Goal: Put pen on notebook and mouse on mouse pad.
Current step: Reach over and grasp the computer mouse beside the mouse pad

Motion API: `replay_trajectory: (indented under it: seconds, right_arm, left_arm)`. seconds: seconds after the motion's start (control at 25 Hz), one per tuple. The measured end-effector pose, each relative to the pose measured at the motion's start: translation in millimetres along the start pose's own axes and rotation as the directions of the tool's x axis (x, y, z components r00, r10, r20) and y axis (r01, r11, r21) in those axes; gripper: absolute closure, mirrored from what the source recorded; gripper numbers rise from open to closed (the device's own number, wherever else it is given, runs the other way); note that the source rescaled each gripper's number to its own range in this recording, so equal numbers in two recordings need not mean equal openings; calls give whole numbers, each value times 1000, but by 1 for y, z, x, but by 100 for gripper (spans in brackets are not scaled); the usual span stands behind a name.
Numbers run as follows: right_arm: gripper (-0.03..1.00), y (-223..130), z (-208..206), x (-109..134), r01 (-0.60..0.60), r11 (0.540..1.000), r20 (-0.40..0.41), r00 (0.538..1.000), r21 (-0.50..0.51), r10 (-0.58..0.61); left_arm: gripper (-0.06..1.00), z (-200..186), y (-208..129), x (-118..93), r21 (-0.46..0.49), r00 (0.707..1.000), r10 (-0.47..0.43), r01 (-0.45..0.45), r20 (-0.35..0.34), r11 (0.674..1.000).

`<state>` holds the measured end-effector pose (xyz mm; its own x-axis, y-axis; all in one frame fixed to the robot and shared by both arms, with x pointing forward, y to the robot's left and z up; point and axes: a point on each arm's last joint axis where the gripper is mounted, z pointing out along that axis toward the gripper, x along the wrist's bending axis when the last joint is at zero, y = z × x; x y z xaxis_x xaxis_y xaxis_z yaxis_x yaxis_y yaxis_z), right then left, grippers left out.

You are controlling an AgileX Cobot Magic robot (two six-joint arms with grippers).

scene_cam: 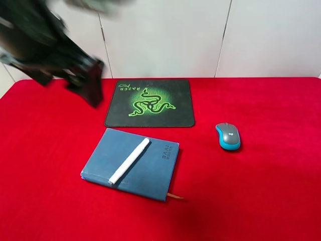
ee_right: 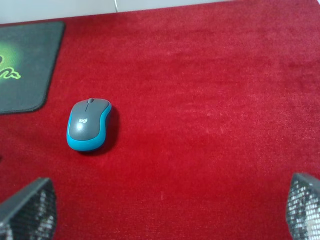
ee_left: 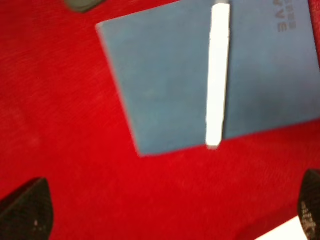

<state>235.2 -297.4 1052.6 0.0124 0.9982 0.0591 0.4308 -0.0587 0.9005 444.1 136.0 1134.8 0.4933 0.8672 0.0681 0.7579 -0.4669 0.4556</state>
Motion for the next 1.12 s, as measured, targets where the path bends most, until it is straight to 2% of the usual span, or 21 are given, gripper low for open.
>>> replay_trajectory:
  seconds: [0.12,0.28,0.6,0.72,0.96,1.12]
  right_arm:
    - [-3,0,0,0,0,1000,0,1000,0,0]
    - [-3,0,0,0,0,1000,0,1000,0,0]
    - [-3,0,0,0,0,1000,0,1000,0,0]
    - [-3,0,0,0,0,1000,0,1000,0,0]
    - [-3,0,0,0,0,1000,0,1000,0,0]
    - [-3,0,0,0,0,1000,0,1000,0,0]
  left_arm:
    - [-2,-38,-19,9,-106,1000,-14,16,19,994]
    - [-2,-68,-61,19,-187,998,-29,39,56,981]
    - [-2,-85,-152,30,-289,990,40,1,135,957]
    - [-2,-79,-180,33,-310,989,30,16,144,951]
    - [-2,-53,-222,40,-335,989,-124,145,84,931]
    - [-2,-41,-241,43,-387,981,-196,178,-8,905]
